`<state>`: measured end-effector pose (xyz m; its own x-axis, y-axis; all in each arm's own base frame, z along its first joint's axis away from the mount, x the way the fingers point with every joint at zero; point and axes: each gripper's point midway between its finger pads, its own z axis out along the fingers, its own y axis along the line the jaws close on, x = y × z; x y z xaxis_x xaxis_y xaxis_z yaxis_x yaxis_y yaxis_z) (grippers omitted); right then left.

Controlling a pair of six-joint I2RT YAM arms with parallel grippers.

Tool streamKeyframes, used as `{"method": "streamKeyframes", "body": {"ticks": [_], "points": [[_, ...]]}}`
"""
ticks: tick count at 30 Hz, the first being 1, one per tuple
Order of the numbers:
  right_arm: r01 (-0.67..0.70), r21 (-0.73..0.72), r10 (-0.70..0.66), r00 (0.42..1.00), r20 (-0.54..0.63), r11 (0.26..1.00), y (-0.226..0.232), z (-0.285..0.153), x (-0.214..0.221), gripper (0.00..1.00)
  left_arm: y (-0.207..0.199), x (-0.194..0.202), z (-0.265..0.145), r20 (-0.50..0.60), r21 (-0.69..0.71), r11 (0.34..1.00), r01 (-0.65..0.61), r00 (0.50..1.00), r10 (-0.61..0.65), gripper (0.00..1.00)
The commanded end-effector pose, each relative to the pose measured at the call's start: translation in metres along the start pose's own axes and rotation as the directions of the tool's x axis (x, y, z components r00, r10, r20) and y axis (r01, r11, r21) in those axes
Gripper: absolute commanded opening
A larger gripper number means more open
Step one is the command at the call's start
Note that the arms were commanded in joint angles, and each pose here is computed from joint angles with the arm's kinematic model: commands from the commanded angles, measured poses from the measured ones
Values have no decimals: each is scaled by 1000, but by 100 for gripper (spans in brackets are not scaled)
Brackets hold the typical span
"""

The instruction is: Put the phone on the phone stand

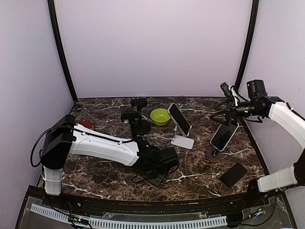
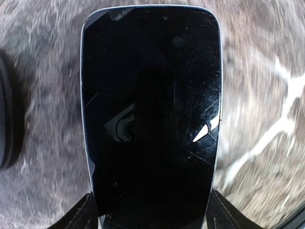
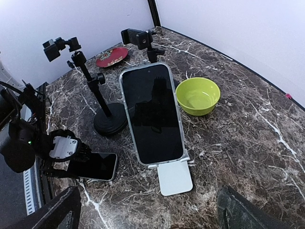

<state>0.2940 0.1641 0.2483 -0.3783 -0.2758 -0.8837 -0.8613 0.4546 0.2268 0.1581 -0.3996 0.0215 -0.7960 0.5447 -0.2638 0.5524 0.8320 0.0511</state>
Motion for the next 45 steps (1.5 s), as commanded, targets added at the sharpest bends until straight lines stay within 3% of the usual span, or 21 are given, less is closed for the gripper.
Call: {"method": "streamKeyframes", "body": {"ticks": [1,13,19,23,30,34,40,45], "points": [[71,-8,-71,997,-31,997,19,-6,-18,100,8,8,-17,62,-17,996,-88,994,89,0],[12,-101,-16,999,-40,995,47,-10,-47,100,2,-27,-105,383,30,983,-182,910,157,0],[-39,-96,39,999,-2,995,53,-12,-62,100,-8,-48,-160,557,29,976,-215,815,162,0],[-53,-123,53,999,1,991,63,-8,-67,100,0,-69,-195,662,-8,989,-151,740,118,0],[-63,-170,66,998,12,984,75,23,-80,88,15,-138,-253,849,-99,988,118,527,22,0],[-58,-235,75,995,62,970,85,31,-104,81,20,-174,-268,875,-70,972,226,482,-49,0],[-61,-310,96,990,99,949,98,35,-122,73,18,-210,-281,900,4,971,237,423,-107,0],[-65,-338,110,987,116,939,101,39,-124,55,14,-218,-287,913,14,973,230,394,-107,0]]}}
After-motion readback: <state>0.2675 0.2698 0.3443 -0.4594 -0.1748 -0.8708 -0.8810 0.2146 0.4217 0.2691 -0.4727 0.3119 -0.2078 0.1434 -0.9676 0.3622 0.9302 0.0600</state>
